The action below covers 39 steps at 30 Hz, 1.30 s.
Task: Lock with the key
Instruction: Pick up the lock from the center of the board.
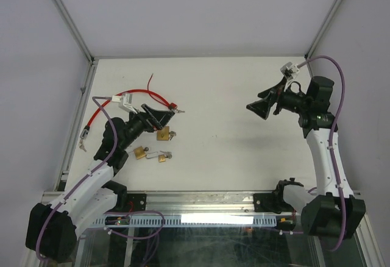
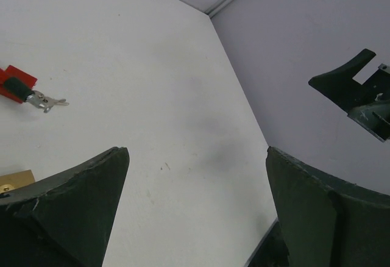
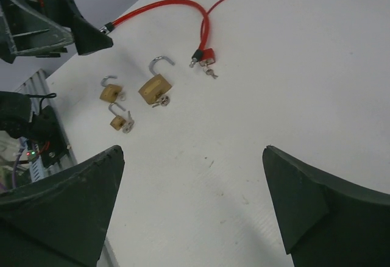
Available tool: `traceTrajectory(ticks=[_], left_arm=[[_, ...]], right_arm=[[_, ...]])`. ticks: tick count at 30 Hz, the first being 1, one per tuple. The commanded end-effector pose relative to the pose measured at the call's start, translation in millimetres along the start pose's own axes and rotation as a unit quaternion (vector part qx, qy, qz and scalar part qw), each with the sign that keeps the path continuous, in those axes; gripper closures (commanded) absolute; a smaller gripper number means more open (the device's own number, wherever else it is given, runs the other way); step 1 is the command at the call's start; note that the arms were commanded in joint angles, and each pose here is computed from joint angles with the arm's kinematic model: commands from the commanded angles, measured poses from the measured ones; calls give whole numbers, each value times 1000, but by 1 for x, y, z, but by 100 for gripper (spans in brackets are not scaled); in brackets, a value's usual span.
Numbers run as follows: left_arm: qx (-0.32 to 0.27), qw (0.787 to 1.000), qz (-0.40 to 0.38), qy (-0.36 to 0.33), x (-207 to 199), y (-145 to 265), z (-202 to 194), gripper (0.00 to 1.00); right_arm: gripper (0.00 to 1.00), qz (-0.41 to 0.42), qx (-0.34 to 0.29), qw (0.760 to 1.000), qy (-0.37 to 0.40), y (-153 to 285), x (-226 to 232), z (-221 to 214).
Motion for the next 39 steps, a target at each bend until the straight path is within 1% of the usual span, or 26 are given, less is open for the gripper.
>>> traceTrajectory(ticks=[1,4,6,9,12,14,16,18,19,21,23,25,28,34,39], left_arm=[[-66,997,35,0,14,-4,7,2],[-93,994,63,-1,26,-11,9,4],[-103,991,82,-2,33,-19,11,6],[-111,985,131,7,44,-34,16,11],[-111,978,179,7,55,-51,21,23],[-106,972,210,-7,64,-63,24,29],[-100,962,252,-15,73,-75,28,38],[-94,950,296,-15,81,-89,33,46],[-84,940,329,-13,91,-97,32,52],[-82,924,374,-8,94,-114,40,57],[-76,908,411,-3,100,-125,44,57],[-74,901,427,-5,103,-132,46,56],[-74,898,434,-20,108,-141,49,55],[-48,897,436,-54,117,-154,50,51],[-47,899,434,-46,122,-165,50,51]], right_arm=[[0,99,-25,995,14,-11,-3,-5],[0,105,-3,994,26,-17,-3,-12],[0,86,18,994,58,-20,-2,-16],[0,39,49,994,95,-22,-4,-22],[0,15,67,993,98,-23,-7,-27],[0,11,80,992,99,-25,-9,-30],[0,4,91,991,102,-26,-11,-33],[0,0,97,990,104,-27,-11,-35],[0,-2,100,990,103,-28,-12,-36],[0,-2,103,989,102,-29,-12,-38],[0,-1,106,989,102,-31,-12,-39],[0,0,109,989,101,-32,-12,-40],[0,2,112,989,101,-33,-12,-41],[0,5,115,988,103,-36,-12,-44],[0,8,116,988,100,-36,-11,-47]])
Point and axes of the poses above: each gripper's point midway between its finger pads, its own y axis back along the fingers, its own x axis along the line the jaws close on, z = x × y, the point moved 10 cm from there along y, back along the fingers, and after that the axes turned 9 degrees about y, right-handed, at the moved point
